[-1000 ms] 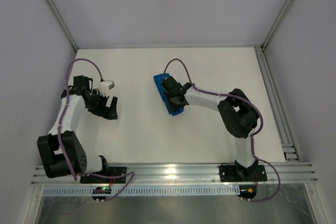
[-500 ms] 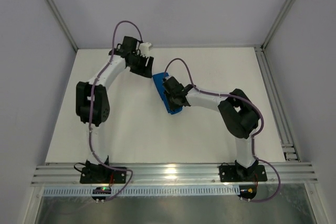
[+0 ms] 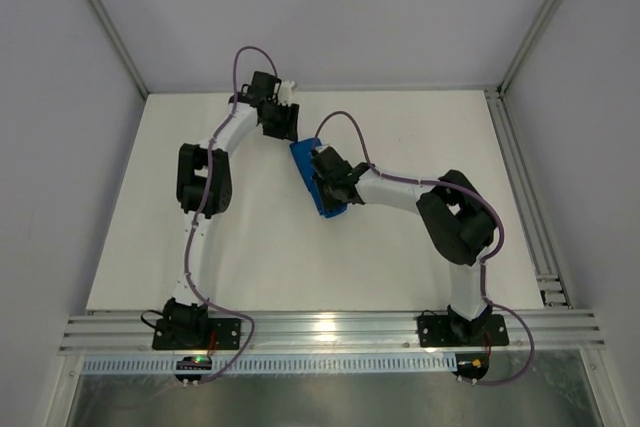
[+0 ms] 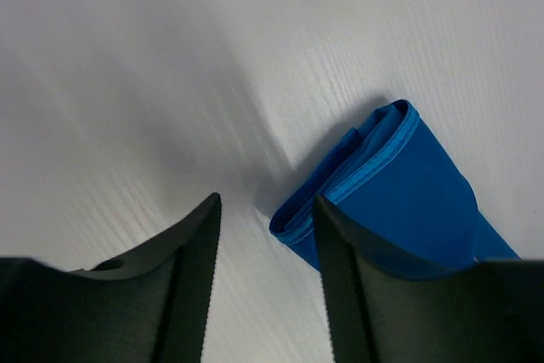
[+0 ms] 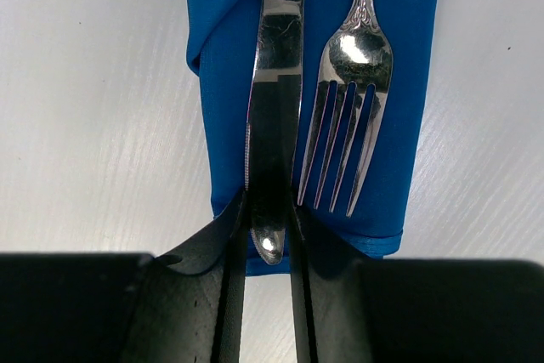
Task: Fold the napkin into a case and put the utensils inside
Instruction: Insert the knife into the folded napkin.
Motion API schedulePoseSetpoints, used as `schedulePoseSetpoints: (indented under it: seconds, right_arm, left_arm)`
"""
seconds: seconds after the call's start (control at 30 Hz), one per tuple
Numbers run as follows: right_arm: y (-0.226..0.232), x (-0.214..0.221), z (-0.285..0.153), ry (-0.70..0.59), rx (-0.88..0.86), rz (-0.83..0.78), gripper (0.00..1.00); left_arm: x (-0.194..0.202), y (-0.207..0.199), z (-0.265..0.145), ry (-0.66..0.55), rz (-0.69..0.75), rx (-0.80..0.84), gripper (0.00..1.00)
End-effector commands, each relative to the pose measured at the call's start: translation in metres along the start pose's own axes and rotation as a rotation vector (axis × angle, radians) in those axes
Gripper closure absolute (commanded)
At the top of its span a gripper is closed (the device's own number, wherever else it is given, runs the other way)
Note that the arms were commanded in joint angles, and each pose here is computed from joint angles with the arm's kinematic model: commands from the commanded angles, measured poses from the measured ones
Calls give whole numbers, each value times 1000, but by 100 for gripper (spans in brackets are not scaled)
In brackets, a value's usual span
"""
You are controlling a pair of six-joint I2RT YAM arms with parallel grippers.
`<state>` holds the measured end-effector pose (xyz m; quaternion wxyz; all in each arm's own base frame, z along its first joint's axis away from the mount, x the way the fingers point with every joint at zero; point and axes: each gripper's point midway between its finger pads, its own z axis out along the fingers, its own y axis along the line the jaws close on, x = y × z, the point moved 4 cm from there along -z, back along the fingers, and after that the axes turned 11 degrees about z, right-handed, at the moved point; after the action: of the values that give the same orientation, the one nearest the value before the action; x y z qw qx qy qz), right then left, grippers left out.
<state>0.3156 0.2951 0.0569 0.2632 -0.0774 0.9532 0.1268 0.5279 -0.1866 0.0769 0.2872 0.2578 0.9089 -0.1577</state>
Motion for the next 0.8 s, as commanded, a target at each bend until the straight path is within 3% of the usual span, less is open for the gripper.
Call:
schedulePoseSetpoints:
  seconds: [0.0,0.1,0.23,0.3,0.77]
  right_arm:
    - [1,-5,1,5,-3,-12,85]
    - [0,-13,-2,-4,-2,-23,85]
    - [2,-25,-1,-14,-14,-28,85]
    - [0,-28,2,-5,-5,-40,85]
    - [9,-57,13,-31,-17,-82,83]
  left_arm:
    - [-8,-9,3,-13,-2,32,55]
    - [0,-11,8,16,5,49,66]
    - [3,-15,9,23,21,66,69]
    - [3,-15,6,18,29,64,81]
    - [-8,-15,0,-31,98,53,91]
